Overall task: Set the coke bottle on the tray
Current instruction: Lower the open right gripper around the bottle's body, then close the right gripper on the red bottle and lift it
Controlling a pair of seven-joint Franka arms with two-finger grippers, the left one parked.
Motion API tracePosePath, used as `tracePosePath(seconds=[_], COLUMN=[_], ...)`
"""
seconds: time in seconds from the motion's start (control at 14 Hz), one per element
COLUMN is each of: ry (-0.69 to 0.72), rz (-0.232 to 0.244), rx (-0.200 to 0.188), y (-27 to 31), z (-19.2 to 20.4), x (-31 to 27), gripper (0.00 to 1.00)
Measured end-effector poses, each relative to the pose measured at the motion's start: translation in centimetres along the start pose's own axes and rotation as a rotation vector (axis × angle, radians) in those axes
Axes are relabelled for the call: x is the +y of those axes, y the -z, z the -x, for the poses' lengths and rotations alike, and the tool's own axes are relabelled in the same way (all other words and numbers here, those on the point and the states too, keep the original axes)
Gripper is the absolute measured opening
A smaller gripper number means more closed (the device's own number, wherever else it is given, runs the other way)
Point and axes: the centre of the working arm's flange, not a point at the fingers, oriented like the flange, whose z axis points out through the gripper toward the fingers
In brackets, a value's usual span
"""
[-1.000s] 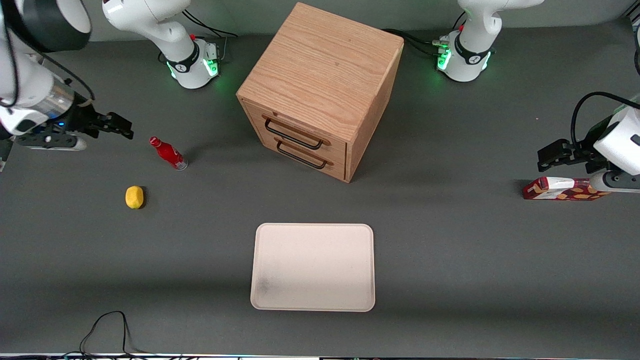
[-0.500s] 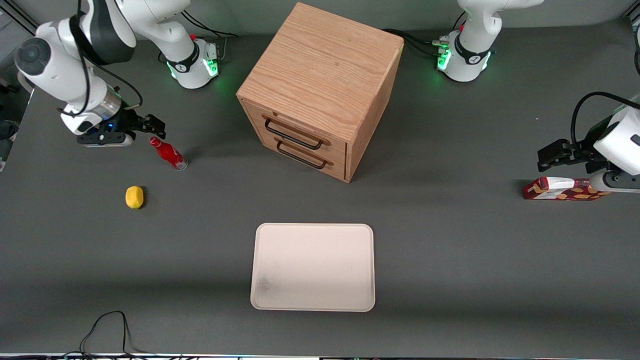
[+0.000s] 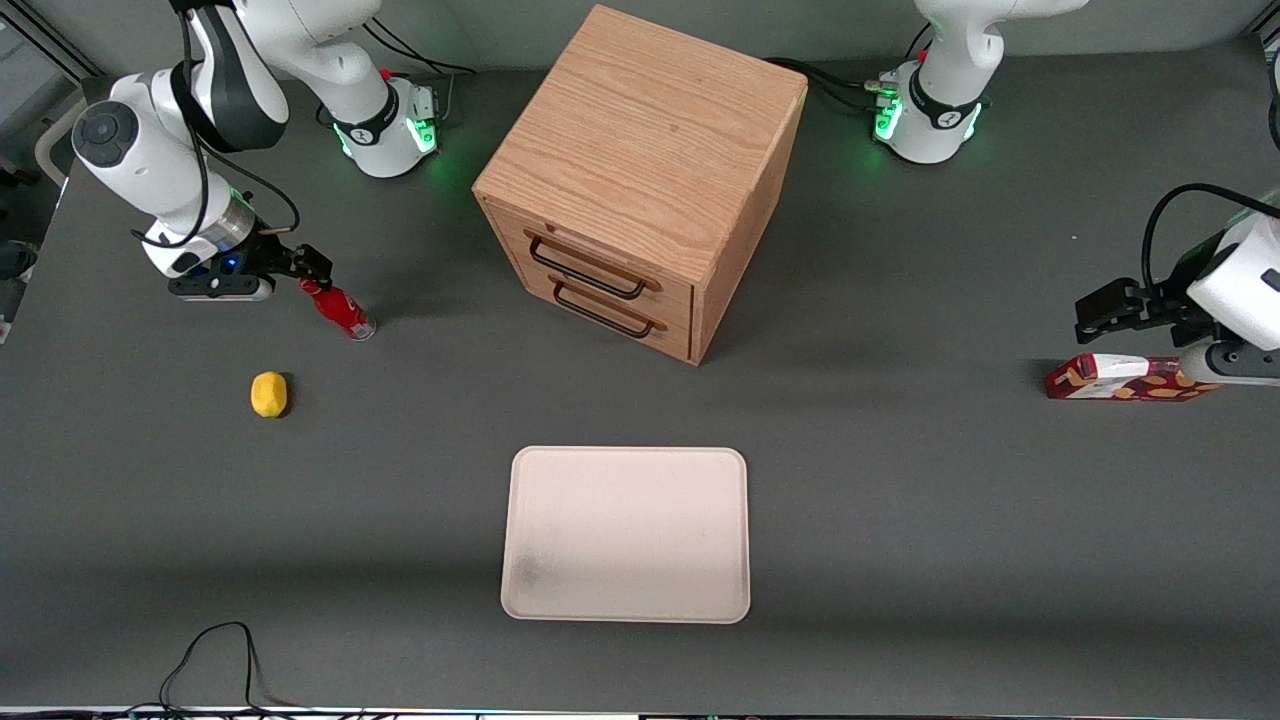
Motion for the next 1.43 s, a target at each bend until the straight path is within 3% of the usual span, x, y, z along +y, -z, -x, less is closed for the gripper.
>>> tracePosePath(seconds=[0.57,0.71,0.86,1.21,1.43], ry=[0.003,0.009,0.014,0.018,0.019], rz=[0.021,0.021,0.021,0.021,0.022], rx=[-0.025,-0.025,-0.025,-0.03,-0.033], y=[-1.9,-1.9,-1.9,-2.1,-2.2], z=[-0.1,-0.1,-0.1,-0.1,0.0], x=[-0.1,-0.4,-0.6,-1.0,-1.0], gripper=[0.98,0.93,0.8,0.74,0.63])
